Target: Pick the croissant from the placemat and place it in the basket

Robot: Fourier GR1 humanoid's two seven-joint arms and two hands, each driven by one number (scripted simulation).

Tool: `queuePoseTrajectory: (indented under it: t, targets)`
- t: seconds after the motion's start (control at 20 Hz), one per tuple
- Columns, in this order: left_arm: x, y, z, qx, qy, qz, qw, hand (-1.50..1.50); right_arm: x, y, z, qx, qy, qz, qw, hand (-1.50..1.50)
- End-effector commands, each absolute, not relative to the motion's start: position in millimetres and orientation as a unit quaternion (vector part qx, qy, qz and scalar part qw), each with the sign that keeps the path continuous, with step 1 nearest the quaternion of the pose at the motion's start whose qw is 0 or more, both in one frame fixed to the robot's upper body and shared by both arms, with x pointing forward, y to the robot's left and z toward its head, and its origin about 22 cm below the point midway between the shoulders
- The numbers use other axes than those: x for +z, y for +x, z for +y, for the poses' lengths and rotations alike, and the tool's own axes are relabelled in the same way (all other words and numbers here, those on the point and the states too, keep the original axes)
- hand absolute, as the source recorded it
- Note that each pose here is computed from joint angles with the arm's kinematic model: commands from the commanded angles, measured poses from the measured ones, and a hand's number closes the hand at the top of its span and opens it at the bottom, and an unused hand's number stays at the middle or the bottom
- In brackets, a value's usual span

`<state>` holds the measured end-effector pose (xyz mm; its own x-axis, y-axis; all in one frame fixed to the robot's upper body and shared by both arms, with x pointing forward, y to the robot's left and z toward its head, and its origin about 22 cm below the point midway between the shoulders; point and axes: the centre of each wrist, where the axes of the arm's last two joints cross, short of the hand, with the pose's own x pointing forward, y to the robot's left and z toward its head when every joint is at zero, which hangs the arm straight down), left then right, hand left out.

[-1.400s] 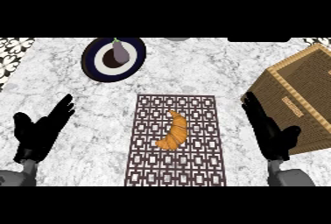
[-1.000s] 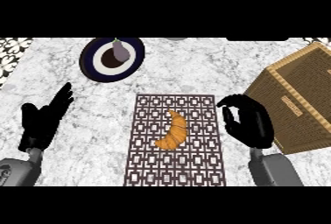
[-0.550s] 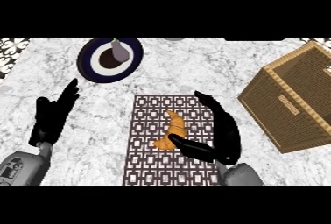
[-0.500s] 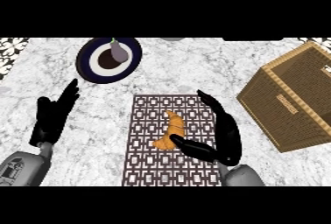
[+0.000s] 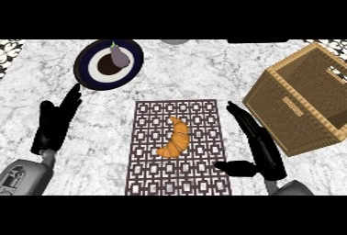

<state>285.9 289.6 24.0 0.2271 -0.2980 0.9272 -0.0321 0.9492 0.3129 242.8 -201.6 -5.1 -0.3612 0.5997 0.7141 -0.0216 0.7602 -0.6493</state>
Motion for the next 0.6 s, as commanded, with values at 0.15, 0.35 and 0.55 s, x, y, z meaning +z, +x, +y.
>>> queuePoseTrajectory:
  t: [0.15, 0.35, 0.55]
  targets:
    - [31, 296, 294, -0.079, 0.135, -0.619, 0.769, 0.00, 58, 214, -183, 0.439, -0.148, -0.677, 0.572, -1.50]
    - [20, 286, 284, -0.095, 0.133, -0.618, 0.769, 0.00, 106, 189, -172, 0.441, -0.147, -0.649, 0.603, -1.50]
    - [17, 293, 266, -0.095, 0.127, -0.626, 0.763, 0.00, 127, 174, -166, 0.417, -0.165, -0.644, 0.619, -1.50]
